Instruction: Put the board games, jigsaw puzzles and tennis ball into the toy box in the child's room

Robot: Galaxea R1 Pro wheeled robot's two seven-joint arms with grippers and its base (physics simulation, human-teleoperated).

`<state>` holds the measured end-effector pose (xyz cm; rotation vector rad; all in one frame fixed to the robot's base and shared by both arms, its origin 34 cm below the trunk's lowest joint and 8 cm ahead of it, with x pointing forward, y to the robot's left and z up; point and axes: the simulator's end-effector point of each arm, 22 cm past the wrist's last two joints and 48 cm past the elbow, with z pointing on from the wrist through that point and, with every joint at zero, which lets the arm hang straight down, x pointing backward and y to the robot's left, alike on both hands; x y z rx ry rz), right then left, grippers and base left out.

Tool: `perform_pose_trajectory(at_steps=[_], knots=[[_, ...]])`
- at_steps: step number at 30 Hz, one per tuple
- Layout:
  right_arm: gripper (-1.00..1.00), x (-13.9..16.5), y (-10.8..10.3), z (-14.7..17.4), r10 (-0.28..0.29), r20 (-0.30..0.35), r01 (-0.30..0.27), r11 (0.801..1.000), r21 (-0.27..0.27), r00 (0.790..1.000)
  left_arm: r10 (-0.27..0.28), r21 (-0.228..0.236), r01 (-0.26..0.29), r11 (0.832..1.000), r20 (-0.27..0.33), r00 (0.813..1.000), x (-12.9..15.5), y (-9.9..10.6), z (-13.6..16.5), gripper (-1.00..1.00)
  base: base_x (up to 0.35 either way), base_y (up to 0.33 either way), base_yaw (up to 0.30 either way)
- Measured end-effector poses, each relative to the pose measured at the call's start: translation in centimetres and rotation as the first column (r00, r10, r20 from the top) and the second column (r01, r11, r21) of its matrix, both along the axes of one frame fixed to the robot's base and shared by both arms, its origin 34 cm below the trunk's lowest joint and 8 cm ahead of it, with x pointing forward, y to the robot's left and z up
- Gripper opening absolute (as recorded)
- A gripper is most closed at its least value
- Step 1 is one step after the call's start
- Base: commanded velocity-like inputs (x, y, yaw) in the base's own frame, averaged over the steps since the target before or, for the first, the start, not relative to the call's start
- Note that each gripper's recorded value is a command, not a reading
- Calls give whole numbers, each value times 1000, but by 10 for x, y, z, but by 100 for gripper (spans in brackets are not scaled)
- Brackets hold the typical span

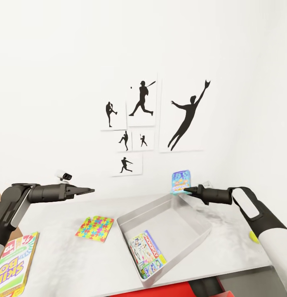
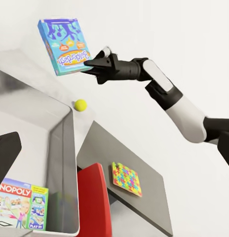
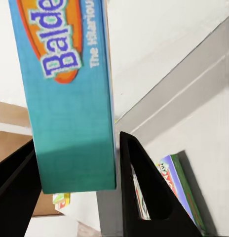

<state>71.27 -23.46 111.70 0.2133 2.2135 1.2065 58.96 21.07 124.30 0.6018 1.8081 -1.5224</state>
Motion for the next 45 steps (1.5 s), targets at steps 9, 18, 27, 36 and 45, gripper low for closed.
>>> perform_pose_trajectory(at_steps=[9,18,27,36,45], knots=[[-100,-15,-44,-24,-26,-41,23,997,-71,999,1,1,-1,1000,0,1000,0,0,0,100,0,0,0],[-100,-40,-14,-65,87,-118,-107,978,-178,989,1,2,-1,1000,-1,1000,0,0,-1,100,0,0,0],[-100,-53,3,-82,143,-152,-174,961,-217,978,1,4,-1,1000,0,1000,0,0,-1,100,0,0,0],[-100,-56,8,-90,156,-166,-191,955,-225,974,1,3,-1,1000,-4,1000,1,1,-3,100,0,0,0],[-100,-68,17,-114,192,-216,-246,934,-259,957,1,3,-1,1000,-17,1000,4,1,-9,100,0,0,0]])
